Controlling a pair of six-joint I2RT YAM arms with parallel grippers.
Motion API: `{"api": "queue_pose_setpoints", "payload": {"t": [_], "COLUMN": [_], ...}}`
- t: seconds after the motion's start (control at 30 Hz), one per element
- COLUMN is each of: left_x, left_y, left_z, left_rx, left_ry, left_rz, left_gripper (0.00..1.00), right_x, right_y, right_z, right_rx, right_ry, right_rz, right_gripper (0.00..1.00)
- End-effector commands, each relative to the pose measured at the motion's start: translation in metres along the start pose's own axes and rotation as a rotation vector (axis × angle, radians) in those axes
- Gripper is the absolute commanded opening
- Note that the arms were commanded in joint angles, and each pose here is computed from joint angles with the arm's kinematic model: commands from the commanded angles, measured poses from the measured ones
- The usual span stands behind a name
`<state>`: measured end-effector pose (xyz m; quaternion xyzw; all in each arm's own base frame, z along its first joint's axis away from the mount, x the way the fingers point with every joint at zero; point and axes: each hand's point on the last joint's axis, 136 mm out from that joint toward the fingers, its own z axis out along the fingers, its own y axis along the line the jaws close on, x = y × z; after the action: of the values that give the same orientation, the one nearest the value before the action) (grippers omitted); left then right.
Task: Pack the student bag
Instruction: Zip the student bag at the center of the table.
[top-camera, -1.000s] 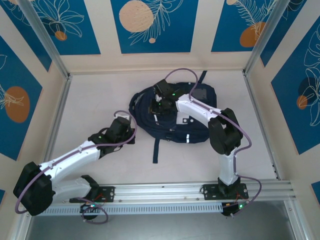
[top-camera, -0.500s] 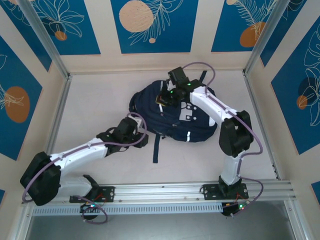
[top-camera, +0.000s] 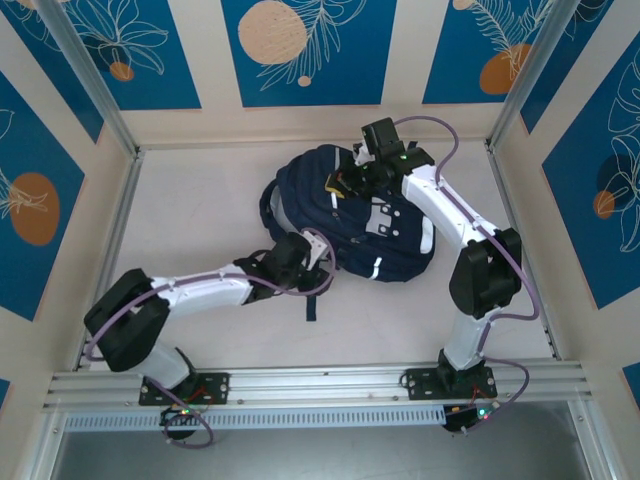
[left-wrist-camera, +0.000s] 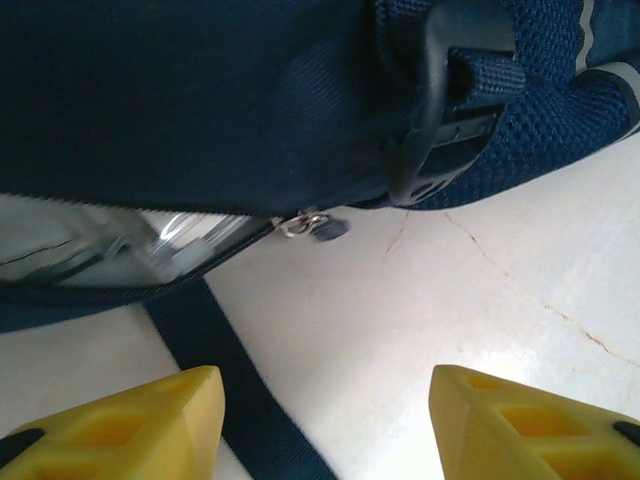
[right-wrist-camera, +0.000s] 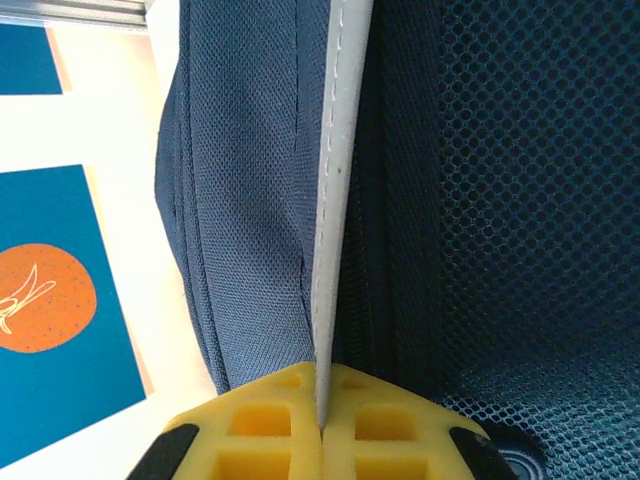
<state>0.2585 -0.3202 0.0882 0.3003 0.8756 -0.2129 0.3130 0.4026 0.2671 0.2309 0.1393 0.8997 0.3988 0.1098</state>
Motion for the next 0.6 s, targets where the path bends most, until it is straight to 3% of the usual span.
{"api": "queue_pose_setpoints", "payload": {"t": [0.0,0.57], "left_x": [-0.014,-0.032], "left_y": [-0.005,0.019], "left_z": [0.010,0.059], "left_rx": [0.006,-0.150], "left_ry": [-0.033,-0.059], "left_rz": [0.033,0.072], "left_gripper": [0.56,0.60], "right_x": [-0.005,0.018], "right_y": [0.045,0.057], "right_z": [-0.035,-0.025], "right_rx": [-0.143,-0.232], "right_ry": [-0.029,0.071], "right_rz": [-0.029,0.065], "right_gripper": [0.00,0.00]}}
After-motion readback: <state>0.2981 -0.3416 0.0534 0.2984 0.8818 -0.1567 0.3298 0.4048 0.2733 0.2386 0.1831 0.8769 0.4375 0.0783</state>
